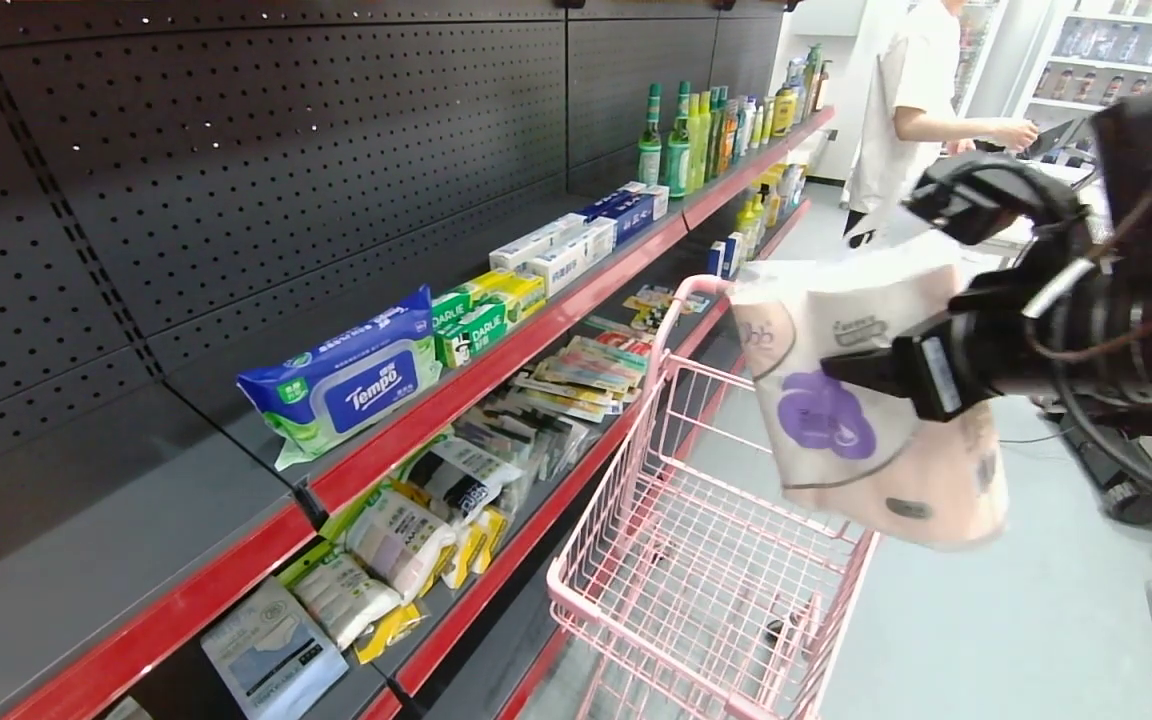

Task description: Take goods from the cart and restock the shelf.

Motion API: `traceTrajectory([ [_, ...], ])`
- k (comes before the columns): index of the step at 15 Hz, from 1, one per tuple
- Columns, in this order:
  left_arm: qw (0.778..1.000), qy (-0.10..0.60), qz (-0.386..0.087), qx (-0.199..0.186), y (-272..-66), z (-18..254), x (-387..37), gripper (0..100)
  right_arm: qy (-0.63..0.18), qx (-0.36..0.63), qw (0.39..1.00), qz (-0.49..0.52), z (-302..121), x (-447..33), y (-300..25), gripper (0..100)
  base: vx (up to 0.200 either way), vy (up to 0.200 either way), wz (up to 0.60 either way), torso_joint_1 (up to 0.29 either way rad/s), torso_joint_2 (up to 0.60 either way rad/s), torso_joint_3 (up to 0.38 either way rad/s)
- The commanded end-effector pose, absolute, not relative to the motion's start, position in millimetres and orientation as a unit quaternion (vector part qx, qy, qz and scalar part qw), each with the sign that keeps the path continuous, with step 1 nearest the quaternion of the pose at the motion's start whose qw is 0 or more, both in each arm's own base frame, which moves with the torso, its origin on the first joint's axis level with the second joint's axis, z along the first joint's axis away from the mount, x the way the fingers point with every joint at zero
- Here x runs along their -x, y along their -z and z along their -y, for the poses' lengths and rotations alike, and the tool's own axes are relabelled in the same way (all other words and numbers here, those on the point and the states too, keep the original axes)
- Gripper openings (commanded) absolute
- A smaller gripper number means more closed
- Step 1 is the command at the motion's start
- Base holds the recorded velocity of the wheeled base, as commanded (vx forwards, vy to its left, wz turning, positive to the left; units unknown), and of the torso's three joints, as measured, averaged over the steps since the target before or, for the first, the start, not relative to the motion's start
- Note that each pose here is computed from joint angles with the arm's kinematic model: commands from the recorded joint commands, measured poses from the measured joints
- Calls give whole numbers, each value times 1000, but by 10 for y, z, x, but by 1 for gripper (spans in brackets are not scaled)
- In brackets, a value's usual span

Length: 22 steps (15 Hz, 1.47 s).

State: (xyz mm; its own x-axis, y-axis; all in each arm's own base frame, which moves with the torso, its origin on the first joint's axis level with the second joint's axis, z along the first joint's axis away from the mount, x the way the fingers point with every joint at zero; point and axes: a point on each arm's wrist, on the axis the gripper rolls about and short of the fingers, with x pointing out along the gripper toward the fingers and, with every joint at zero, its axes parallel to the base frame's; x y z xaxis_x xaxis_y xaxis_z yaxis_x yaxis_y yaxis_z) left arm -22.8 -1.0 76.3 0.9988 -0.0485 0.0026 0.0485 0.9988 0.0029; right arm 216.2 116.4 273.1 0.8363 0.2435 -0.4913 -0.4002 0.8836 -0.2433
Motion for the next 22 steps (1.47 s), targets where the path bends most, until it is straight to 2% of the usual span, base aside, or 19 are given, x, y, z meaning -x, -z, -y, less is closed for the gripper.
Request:
traceTrajectory([
  [1, 1000, 24, 1, -2, -763, 10, 227, 100, -149, 159, 965, -149, -691, -1294, -2925, 0, 0, 0, 0, 0, 0, 0],
  [7, 1000, 24, 2, -2, -763, 10, 228, 100, -131, 107, 983, -72, -176, -430, -2708, 0, 0, 0, 0, 0, 0, 0],
  [10, 1000, 24, 1, -2, -763, 10, 227, 100, -98, 91, 991, -31, 72, 13, -2394, 0, 0, 0, 0, 0, 0, 0],
  [19, 1000, 25, 1, -2, -763, 10, 227, 100, -96, 93, 990, -44, 101, 78, -2295, 0, 0, 0, 0, 0, 0, 0],
  [22, 1000, 24, 1, -2, -763, 10, 227, 100, -96, 95, 990, -49, 101, 79, -2240, 0, 0, 0, 0, 144, -328, -183],
])
